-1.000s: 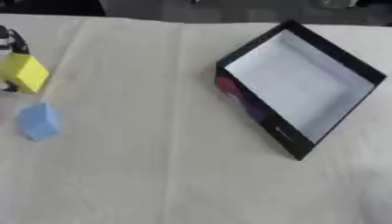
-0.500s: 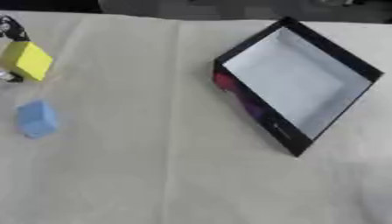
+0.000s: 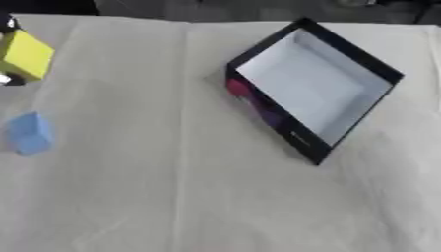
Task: Pick up the objects with one hand, pass them to the other hand, and then place them into the box on the other side of the table.
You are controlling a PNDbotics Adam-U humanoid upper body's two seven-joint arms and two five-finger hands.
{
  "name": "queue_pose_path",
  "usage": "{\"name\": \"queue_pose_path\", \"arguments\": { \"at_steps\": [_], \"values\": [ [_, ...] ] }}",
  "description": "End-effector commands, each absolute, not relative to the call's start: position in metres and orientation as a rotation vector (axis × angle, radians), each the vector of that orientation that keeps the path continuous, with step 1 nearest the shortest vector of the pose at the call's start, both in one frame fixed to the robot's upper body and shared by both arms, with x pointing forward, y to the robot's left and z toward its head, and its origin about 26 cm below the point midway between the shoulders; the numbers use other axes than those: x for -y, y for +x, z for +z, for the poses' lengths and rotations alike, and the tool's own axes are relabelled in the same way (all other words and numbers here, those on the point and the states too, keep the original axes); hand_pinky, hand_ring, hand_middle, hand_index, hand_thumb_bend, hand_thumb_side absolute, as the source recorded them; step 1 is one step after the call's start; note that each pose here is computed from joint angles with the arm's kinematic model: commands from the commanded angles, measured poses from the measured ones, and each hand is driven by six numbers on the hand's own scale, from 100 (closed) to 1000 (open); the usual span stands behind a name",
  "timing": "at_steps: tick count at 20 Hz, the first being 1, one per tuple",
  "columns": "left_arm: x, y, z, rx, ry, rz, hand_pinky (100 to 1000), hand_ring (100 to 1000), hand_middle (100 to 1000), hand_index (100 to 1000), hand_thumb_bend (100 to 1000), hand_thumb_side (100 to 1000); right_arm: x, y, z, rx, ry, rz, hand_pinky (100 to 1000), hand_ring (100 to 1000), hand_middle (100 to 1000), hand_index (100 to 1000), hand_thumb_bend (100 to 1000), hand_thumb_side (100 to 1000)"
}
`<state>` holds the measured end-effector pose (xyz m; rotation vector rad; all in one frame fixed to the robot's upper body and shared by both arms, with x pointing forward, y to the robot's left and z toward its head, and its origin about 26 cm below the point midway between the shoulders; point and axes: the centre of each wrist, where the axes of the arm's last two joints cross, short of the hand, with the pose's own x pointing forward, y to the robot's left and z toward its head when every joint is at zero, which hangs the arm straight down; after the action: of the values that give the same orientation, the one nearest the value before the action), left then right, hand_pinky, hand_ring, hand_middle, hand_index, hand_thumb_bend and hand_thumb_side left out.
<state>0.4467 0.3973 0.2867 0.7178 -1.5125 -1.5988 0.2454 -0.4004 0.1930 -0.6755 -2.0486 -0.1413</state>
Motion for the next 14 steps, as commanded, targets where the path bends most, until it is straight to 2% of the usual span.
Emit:
{"name": "queue_pose_path", "arguments": {
  "at_steps": [1, 4, 14],
  "values": [
    [-0.387, 0.442, 0.301, 1.562, 0.704, -1.646, 756, 609, 503, 498, 100, 113, 0.398, 0.249, 0.223, 2.112, -0.683, -0.011, 756, 952, 910, 992, 100, 337],
    [-0.373, 0.443, 0.297, 1.611, 0.664, -1.640, 756, 609, 504, 497, 100, 112, 0.393, 0.256, 0.242, 2.139, -0.674, 0.078, 760, 956, 916, 991, 100, 284],
    [-0.326, 0.444, 0.275, 1.763, 0.603, -1.604, 754, 605, 501, 496, 100, 123, 0.365, 0.273, 0.285, 2.139, -0.612, 0.330, 770, 965, 927, 993, 100, 197]
  ]
}}
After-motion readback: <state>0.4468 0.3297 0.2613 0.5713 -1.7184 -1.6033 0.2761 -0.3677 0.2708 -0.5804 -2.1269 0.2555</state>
